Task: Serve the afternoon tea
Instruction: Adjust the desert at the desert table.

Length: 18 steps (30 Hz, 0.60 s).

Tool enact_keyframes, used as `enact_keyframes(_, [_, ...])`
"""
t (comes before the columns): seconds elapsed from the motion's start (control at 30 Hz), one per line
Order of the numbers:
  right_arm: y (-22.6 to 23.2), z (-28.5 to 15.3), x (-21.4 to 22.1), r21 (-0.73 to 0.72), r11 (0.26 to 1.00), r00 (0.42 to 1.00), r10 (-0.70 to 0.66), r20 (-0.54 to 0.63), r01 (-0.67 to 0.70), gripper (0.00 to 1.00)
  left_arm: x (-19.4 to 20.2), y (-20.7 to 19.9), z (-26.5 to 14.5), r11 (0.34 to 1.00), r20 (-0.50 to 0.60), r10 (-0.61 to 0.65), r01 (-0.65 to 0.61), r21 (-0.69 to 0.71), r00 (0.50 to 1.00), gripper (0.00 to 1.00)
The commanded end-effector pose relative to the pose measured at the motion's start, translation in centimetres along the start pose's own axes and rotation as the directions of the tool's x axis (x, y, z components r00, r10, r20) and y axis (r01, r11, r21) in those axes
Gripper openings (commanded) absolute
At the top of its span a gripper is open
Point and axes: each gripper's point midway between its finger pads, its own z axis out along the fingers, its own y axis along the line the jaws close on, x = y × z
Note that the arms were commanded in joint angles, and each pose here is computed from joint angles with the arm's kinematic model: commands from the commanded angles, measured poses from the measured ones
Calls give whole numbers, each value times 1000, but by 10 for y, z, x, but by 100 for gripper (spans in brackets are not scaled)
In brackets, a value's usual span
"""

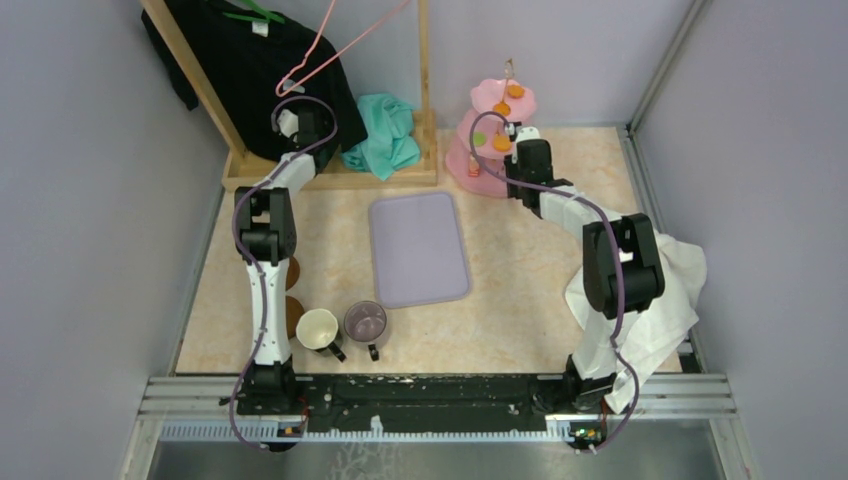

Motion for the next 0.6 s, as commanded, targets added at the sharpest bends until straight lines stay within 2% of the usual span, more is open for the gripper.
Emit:
enact_keyframes(0.0, [0,-15,-30,5,1000,996,25,86,-26,33,-20,-30,-19,998,33,-21,19,65,999,70])
enact_keyframes(0.57, [-2,-29,-33,13,999,994,40,105,-42,35,-23,-34,-24,997,32,-12,9,75,999,70])
